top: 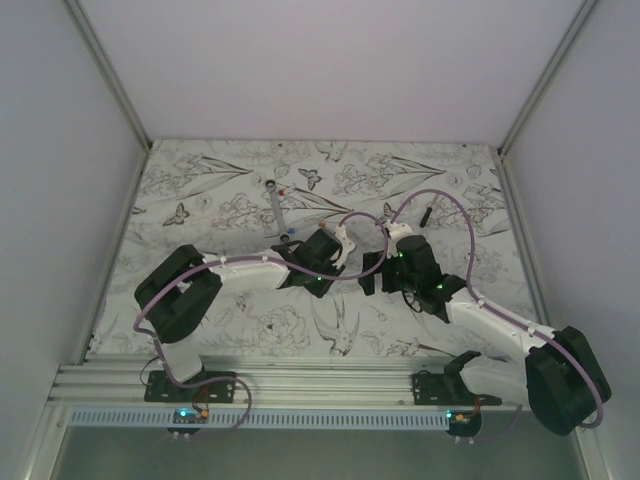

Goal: Snap on the fuse box
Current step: Pick up the fuse from the center of the board.

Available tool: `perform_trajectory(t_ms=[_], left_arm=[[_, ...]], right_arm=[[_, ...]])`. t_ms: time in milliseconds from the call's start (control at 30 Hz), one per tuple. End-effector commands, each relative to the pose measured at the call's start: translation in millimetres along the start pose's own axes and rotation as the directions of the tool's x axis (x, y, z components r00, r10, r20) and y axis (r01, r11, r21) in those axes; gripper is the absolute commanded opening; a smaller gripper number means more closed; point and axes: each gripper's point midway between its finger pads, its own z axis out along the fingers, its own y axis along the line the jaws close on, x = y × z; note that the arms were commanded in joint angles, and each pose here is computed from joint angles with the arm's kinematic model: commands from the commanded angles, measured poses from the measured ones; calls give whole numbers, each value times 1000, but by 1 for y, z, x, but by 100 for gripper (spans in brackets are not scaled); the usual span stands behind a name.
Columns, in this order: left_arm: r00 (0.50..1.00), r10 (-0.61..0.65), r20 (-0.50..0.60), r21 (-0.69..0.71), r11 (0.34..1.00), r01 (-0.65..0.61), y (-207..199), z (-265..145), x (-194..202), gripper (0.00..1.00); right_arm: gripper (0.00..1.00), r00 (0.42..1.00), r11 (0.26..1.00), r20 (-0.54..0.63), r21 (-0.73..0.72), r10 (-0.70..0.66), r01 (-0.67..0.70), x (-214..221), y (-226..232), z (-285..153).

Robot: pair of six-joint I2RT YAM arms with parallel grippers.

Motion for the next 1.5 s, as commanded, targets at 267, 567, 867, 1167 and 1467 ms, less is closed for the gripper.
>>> perform_trajectory(t_ms=[267,567,867,1167,1467], left_arm=[[998,2,-66,-2,1000,-2,-1,-6,16,34],[996,6,-88,-9,1000,-6,1,-6,21,28],[998,-52,-34,-33,998,51,2,-18,6,22],[952,-247,183,-155,949,276,22,-56,-45,20],[703,-549,452,-54,770,636,35,-98,-86,11]], right_arm=[[100,999,1000,32,0,19,-19,-7,-1,0],[100,999,1000,36,-2,21,-21,-7,0,1],[100,997,999,65,-42,28,-25,-12,7,2],[99,969,971,231,-238,82,-25,-42,41,-6],[91,912,902,386,-430,137,47,-72,92,-21]])
